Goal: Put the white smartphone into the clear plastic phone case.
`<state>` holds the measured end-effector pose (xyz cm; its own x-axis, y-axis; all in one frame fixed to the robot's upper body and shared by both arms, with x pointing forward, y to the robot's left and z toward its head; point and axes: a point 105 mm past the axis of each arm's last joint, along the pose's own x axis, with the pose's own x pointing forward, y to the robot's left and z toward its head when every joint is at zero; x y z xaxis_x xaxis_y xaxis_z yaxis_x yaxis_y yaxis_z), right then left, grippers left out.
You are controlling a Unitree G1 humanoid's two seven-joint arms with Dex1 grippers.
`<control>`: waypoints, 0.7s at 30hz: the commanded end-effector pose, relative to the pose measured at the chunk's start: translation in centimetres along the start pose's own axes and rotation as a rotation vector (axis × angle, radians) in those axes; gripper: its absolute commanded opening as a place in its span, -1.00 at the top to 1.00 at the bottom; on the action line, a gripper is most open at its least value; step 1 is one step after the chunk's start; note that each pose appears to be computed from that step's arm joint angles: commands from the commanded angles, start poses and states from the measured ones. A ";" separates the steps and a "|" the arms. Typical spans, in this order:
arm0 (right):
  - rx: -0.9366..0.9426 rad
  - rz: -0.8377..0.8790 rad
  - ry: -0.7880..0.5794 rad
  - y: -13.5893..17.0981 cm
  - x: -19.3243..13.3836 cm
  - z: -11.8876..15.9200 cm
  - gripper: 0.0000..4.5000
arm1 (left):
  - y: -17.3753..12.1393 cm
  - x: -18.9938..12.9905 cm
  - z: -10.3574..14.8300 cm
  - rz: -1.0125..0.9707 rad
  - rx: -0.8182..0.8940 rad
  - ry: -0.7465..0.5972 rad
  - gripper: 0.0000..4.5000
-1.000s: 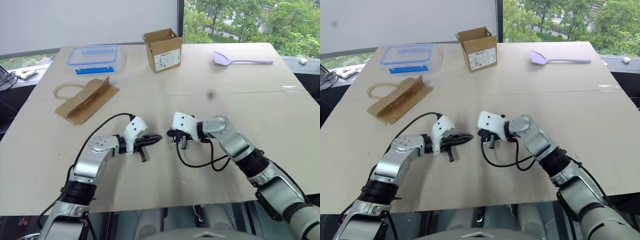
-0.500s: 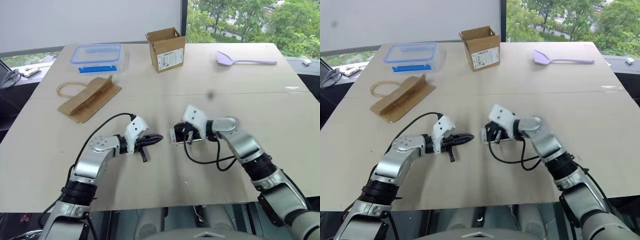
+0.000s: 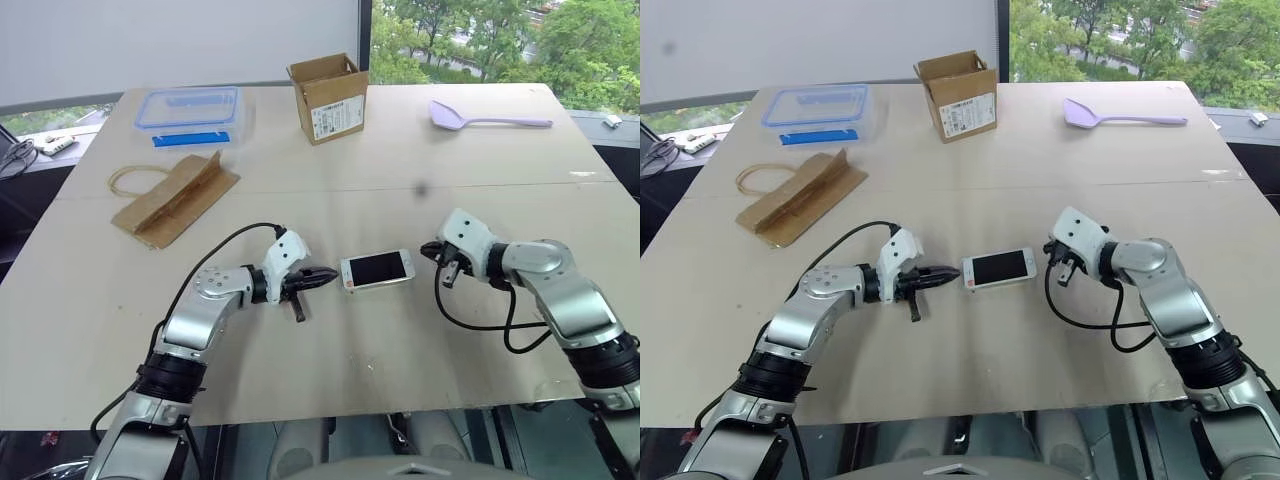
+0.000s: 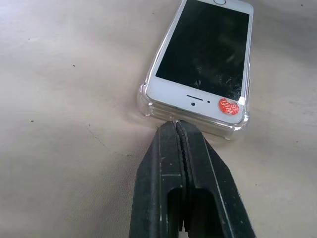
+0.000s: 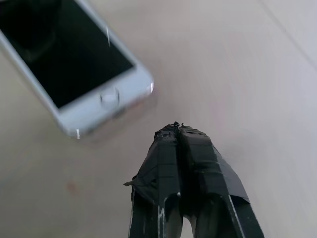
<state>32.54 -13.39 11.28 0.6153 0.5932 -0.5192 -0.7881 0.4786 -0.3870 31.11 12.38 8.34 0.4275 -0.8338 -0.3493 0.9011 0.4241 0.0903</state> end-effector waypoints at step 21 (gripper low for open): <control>-0.186 0.099 -0.067 2.9 2.8 2.6 0.98 | 0.9 -0.9 0.0 0.025 0.015 -0.036 1.00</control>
<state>32.26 -9.86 9.77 0.5452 0.6303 -0.5527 -0.8312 0.3210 -0.4540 31.37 12.97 8.18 0.4324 -0.8366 -0.3362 0.8997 0.4247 0.1005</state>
